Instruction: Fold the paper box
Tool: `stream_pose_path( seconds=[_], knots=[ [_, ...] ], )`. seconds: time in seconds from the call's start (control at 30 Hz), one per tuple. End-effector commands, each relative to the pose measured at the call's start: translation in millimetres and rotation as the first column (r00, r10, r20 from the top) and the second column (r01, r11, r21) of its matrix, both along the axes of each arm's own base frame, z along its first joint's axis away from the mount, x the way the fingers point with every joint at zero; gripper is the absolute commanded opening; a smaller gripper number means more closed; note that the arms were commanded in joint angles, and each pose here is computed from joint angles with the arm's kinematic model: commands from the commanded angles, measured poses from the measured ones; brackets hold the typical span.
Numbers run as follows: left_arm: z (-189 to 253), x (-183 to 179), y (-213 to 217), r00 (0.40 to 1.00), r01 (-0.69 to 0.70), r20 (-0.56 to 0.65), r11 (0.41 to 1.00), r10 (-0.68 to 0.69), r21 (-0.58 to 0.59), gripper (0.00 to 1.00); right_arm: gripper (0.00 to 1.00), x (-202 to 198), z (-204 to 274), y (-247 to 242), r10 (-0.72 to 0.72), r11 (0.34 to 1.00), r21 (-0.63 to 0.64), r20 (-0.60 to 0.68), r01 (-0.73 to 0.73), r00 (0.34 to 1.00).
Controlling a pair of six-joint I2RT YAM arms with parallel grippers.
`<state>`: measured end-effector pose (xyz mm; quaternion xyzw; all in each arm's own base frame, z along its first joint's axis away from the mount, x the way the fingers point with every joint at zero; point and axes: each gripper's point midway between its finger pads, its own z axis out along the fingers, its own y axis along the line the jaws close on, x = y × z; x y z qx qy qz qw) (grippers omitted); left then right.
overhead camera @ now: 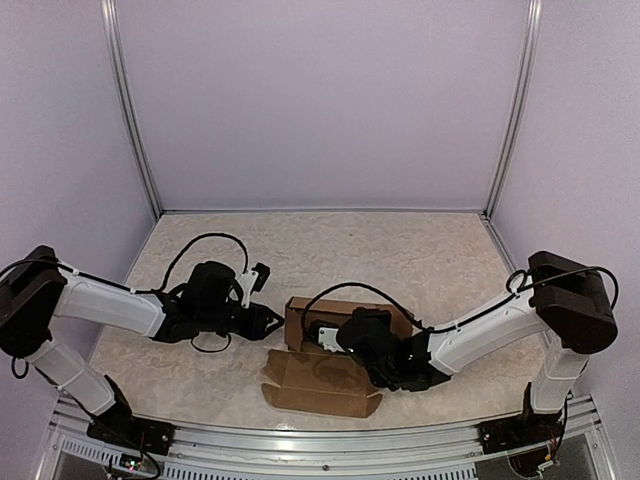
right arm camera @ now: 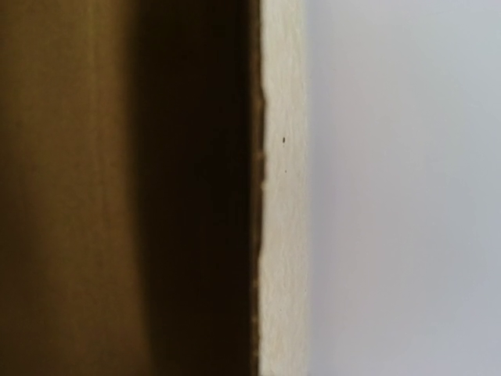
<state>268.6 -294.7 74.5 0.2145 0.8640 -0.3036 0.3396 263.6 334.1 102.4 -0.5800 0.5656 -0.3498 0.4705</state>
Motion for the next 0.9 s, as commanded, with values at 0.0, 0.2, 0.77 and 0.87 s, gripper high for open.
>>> stream_pose_path(
  seconds=[0.0,0.2,0.77,0.87],
  knots=[
    [14,-2,-10,0.999,0.027,0.041,0.999,-0.026,-0.022,0.34,0.0,-2,2,7,-0.013,1.0,0.001,0.024,0.013,1.0],
    [11,-12,-13,0.998,0.03,0.053,1.0,-0.03,0.003,0.34,0.0,-6,1,8,-0.019,1.0,-0.02,0.044,0.02,0.999],
    [5,-21,-9,0.997,0.019,0.069,0.999,-0.022,0.045,0.34,0.0,-16,22,11,-0.029,0.999,-0.018,0.106,0.031,0.994],
    [6,-23,-10,0.997,0.023,0.072,0.999,-0.026,0.049,0.35,0.0,-17,27,10,-0.035,0.999,-0.014,0.112,0.037,0.993]
  ],
)
